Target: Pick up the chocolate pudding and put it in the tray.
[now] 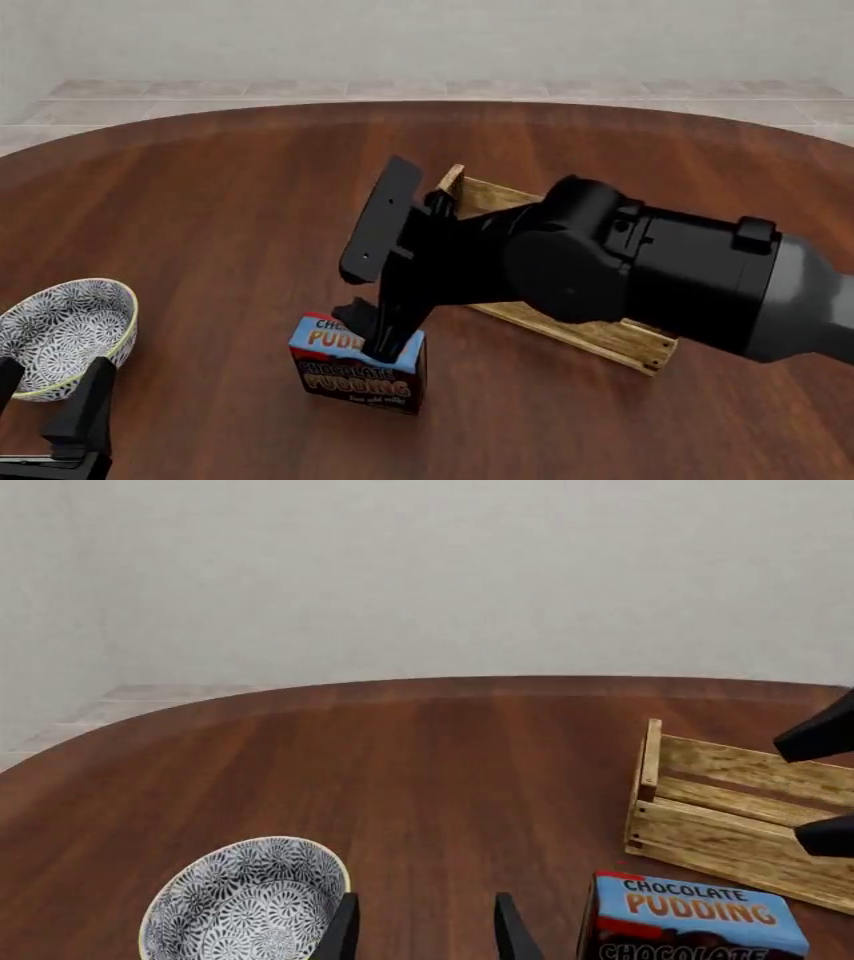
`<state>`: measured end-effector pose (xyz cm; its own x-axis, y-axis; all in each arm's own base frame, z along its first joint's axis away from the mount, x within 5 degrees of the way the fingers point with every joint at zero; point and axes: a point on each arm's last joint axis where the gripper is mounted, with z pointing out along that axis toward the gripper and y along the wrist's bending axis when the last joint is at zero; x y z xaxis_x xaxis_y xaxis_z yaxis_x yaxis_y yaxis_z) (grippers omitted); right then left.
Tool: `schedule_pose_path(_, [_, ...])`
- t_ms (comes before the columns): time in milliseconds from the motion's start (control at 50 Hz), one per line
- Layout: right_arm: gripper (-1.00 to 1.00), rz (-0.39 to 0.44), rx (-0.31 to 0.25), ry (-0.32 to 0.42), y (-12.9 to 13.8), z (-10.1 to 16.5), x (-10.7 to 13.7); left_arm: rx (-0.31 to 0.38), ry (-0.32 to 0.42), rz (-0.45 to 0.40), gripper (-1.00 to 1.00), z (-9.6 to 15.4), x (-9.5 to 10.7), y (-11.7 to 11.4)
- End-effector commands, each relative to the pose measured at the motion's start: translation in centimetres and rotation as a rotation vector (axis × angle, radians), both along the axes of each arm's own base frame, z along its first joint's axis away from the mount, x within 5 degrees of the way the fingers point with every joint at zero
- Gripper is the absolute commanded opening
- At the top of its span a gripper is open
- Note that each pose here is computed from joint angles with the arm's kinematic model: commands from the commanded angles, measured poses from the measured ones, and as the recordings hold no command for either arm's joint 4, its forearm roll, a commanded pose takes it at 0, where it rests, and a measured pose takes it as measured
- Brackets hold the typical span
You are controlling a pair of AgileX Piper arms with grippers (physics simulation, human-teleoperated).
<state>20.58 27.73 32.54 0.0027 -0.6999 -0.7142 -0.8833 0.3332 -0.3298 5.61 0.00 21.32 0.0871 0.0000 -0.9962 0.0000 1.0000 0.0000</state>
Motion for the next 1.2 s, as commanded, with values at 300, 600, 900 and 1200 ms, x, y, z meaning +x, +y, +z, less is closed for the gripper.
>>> schedule_pose_path(300, [1.00,-0.002,-0.039,0.019,-0.3,-1.1,0.1,0.000,0.000,0.000,1.00,0.0,0.0,0.0])
schedule_pose_path(600, [1.00,-0.007,-0.036,0.046,0.2,-2.1,-0.1,0.000,0.000,0.000,1.00,0.0,0.0,0.0])
schedule_pose_path(900, [1.00,-0.029,-0.031,0.072,0.3,-3.1,0.0,0.000,0.000,0.000,1.00,0.0,0.0,0.0])
schedule_pose_path(1200, [1.00,-0.054,-0.027,0.081,0.4,-4.1,0.8,0.000,0.000,0.000,1.00,0.0,0.0,0.0])
